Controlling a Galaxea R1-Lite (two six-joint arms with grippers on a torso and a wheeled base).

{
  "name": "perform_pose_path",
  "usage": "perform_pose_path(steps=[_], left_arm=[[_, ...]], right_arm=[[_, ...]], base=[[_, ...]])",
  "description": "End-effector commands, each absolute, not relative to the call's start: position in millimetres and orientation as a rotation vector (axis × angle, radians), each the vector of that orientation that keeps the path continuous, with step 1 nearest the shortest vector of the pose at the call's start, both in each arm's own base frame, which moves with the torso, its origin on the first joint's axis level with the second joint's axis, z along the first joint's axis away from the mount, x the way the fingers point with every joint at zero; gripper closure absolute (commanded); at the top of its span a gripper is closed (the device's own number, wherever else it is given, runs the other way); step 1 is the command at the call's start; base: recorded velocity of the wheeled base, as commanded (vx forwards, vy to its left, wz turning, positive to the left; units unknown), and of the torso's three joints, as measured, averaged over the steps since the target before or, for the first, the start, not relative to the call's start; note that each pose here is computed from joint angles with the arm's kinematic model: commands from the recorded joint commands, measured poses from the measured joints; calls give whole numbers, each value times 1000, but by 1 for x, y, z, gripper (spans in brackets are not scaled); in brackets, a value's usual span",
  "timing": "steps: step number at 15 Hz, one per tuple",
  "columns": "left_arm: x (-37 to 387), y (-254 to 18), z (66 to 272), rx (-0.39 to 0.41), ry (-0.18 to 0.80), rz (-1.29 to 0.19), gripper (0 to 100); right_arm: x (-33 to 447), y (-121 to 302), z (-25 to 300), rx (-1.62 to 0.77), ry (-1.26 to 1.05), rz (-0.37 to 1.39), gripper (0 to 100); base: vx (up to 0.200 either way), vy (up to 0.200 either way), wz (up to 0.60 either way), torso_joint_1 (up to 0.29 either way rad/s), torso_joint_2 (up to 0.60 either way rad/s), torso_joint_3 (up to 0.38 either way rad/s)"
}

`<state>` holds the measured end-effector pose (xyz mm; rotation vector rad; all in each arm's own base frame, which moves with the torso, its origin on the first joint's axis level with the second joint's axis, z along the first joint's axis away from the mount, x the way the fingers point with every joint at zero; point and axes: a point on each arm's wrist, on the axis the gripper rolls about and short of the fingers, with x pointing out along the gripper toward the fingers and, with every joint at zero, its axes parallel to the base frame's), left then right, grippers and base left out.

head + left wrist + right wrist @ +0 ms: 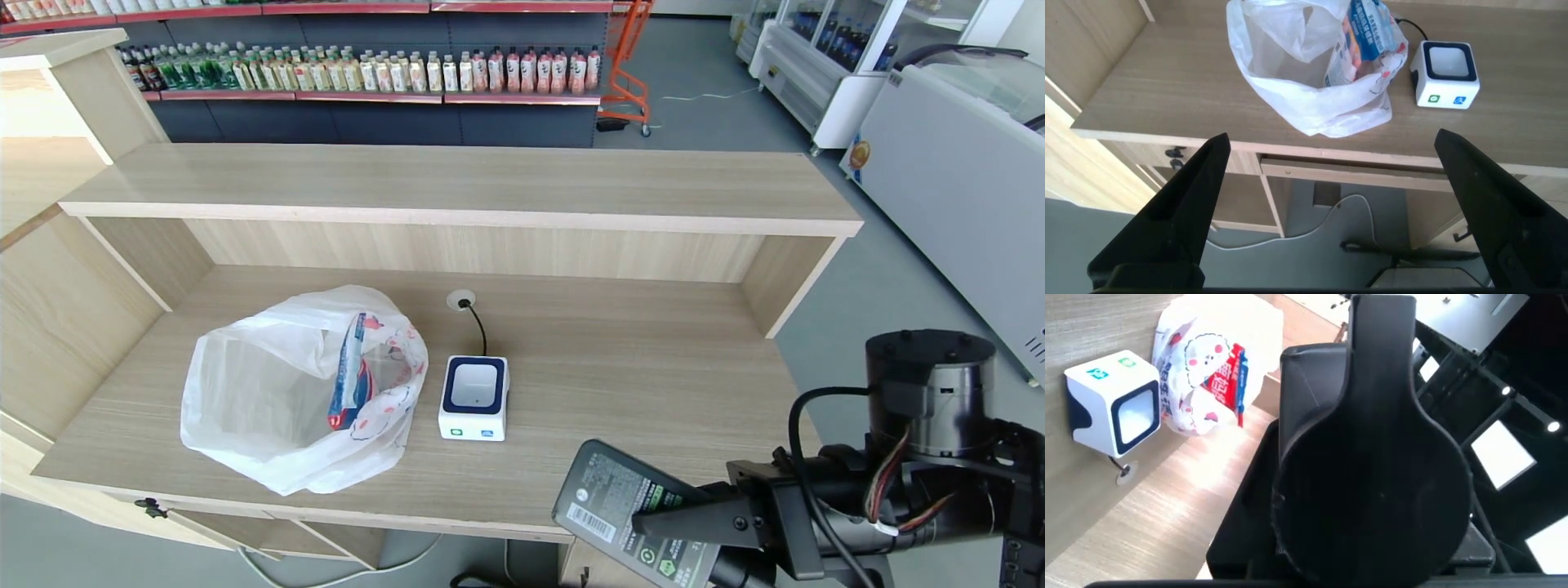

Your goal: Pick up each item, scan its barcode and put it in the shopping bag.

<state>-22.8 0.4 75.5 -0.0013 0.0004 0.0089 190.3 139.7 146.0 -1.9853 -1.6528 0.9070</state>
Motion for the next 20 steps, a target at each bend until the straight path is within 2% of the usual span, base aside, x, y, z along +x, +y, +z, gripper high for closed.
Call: perform_pose_path(steps=[1, 13, 14, 15, 16, 17, 18, 20], left_arm=[[-23, 0, 75, -2, 0, 9, 0], [-23, 0, 75, -2, 0, 9, 0], [-23, 0, 75, -2, 0, 9, 0], [-23, 0, 75, -2, 0, 8, 0], [-23, 0, 75, -2, 0, 9, 0], [-23, 0, 75, -2, 0, 9, 0], [-23, 0, 75, -2, 0, 9, 0], [-23, 0, 75, -2, 0, 8, 0]], right_arm=[[195, 143, 141, -1981, -1646, 924, 100], [197, 144, 141, -1952, -1612, 951, 100], [199, 145, 153, -1901, -1567, 949, 100], [199, 144, 188, -1836, -1514, 865, 100], [199, 141, 203, -1807, -1465, 826, 100], [203, 120, 225, -1760, -1199, 737, 100], [192, 86, 232, -1609, -794, 611, 100], [180, 67, 222, -1342, -513, 565, 100]], base=[[0, 0, 0, 0, 0, 0], [0, 0, 0, 0, 0, 0], [0, 0, 0, 0, 0, 0], [0, 0, 0, 0, 0, 0], [0, 0, 0, 0, 0, 0], [0, 0, 0, 0, 0, 0], [0, 0, 0, 0, 0, 0], [0, 0, 0, 0, 0, 0]])
